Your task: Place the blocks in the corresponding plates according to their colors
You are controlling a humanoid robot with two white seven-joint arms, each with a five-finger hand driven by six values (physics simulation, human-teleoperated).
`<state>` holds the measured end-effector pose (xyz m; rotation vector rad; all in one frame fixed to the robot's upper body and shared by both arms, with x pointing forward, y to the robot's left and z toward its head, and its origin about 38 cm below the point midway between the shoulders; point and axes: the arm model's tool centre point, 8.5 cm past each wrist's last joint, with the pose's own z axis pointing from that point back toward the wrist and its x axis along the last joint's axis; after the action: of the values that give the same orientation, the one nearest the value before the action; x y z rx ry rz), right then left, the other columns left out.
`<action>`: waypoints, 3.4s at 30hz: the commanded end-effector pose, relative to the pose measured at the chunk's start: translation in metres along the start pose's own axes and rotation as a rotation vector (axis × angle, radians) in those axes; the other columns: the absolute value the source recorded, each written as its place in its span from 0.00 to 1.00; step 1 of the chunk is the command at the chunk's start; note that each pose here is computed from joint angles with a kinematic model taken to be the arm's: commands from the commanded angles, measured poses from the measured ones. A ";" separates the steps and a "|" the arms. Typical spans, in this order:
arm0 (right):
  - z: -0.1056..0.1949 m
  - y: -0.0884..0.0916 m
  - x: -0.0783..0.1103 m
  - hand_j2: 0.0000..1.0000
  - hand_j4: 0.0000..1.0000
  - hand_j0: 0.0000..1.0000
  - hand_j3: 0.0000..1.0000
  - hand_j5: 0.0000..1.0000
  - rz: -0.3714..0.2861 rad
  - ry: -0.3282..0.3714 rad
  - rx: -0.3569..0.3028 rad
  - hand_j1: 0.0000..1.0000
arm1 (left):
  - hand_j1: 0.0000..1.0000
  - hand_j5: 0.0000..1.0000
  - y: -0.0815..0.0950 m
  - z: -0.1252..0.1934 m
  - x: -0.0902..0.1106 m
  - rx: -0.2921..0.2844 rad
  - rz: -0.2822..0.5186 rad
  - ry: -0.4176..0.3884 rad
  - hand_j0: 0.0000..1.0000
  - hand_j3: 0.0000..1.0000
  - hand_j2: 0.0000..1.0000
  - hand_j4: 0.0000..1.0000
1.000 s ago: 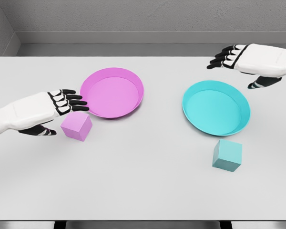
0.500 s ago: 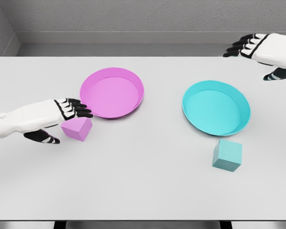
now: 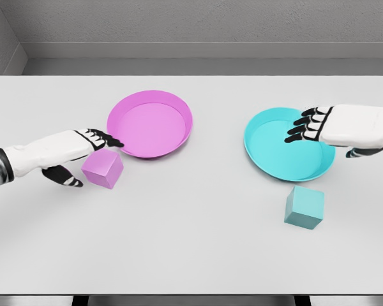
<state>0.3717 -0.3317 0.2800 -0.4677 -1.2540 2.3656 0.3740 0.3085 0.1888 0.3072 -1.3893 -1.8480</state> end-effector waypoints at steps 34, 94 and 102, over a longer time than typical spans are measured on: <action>-0.042 0.068 0.043 1.00 1.00 1.00 1.00 1.00 -0.106 -0.180 0.188 1.00 | 0.95 0.95 -0.015 -0.026 -0.006 -0.045 0.026 0.078 0.95 0.95 0.95 0.95; -0.023 -0.005 -0.043 0.69 0.69 0.69 0.69 0.69 -0.345 -0.047 -0.286 0.69 | 0.43 0.43 0.069 -0.060 -0.013 0.095 -0.033 0.043 0.43 0.43 0.43 0.43; -0.018 -0.005 -0.046 1.00 1.00 1.00 1.00 1.00 -0.342 -0.033 -0.284 1.00 | 0.44 0.44 0.090 -0.094 -0.010 0.139 -0.029 0.039 0.44 0.44 0.44 0.44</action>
<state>0.4202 -0.3383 0.2777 -0.2708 -1.5550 1.9384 0.4737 0.2484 0.2399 0.4465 -1.5016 -1.7719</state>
